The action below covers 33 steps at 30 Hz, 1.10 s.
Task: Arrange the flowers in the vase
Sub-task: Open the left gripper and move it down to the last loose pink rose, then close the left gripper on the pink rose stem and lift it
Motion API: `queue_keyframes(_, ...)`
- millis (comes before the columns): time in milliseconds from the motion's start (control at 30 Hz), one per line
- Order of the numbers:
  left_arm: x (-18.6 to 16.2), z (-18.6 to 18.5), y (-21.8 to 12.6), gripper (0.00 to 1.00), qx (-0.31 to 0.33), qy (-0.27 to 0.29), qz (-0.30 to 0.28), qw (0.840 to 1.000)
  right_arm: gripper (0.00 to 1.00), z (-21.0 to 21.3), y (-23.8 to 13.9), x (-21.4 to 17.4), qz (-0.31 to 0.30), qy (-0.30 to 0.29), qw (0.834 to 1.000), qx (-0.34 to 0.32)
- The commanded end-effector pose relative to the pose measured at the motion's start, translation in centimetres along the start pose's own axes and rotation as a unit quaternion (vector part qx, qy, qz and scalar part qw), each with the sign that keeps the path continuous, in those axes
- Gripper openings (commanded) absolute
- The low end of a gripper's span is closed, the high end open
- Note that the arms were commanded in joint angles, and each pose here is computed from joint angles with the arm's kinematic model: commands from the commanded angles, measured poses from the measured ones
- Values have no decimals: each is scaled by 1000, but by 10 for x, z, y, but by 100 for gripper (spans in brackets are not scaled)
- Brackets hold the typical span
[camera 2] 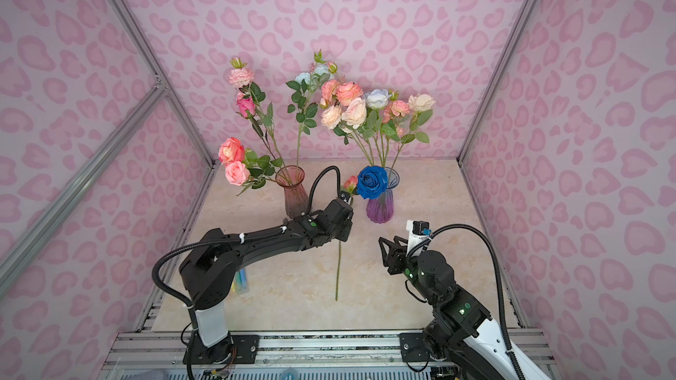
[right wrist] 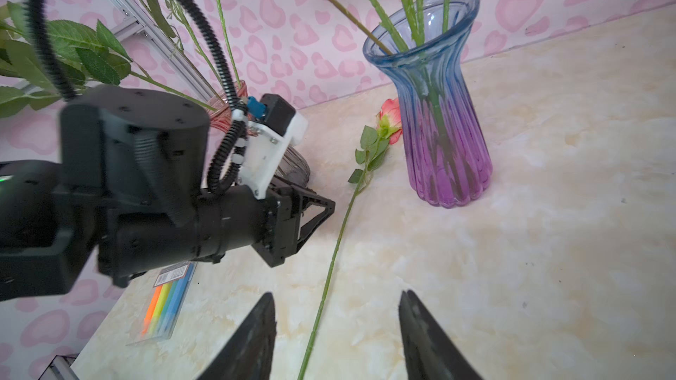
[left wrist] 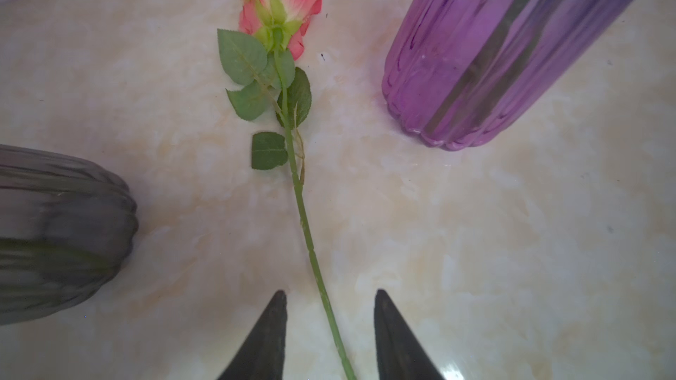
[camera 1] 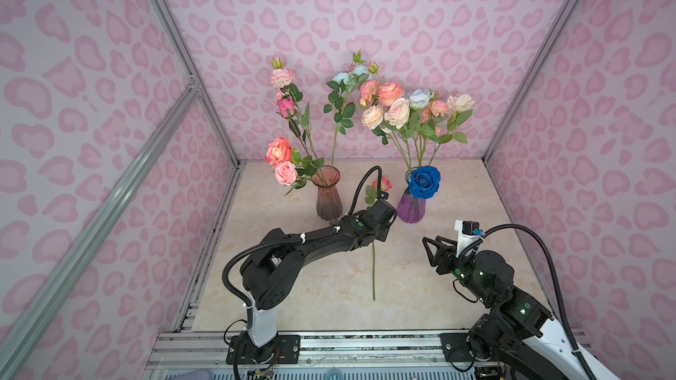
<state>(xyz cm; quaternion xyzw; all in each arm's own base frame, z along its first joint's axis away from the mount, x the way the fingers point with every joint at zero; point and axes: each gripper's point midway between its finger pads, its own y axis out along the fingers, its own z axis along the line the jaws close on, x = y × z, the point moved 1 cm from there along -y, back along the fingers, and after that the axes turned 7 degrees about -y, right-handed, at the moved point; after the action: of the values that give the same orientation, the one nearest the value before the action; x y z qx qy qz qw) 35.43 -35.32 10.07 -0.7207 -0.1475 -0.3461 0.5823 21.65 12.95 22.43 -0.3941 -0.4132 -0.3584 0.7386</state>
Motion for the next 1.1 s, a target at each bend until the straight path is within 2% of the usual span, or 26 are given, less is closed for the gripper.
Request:
queue_keyframes(0,-8,-8,20,41,-14,-6,37,999,56,-4,3,-6,7,0,1000,-6)
queue_keyframes(167,-8,11,50,40,17,-48,60,997,56,-3,8,-7,12,3,1000,0)
queue_keyframes(433,-20,24,70,37,26,-46,81,995,56,-10,11,-9,15,5,1000,-8)
queue_keyframes(600,-26,21,76,21,7,-37,92,995,56,-10,12,-8,13,9,1000,-6)
queue_keyframes(667,-25,22,72,20,6,-34,88,996,56,-9,12,-7,12,11,1000,-5)
queue_keyframes(767,-21,24,65,8,7,-30,82,996,56,-9,10,-5,11,12,1000,-5)
queue_keyframes(833,-14,25,54,4,7,-30,73,997,56,-8,9,-3,8,13,1000,-4)
queue_keyframes(1067,24,31,-25,3,-8,-42,16,999,55,-6,4,-1,-1,23,1000,5)
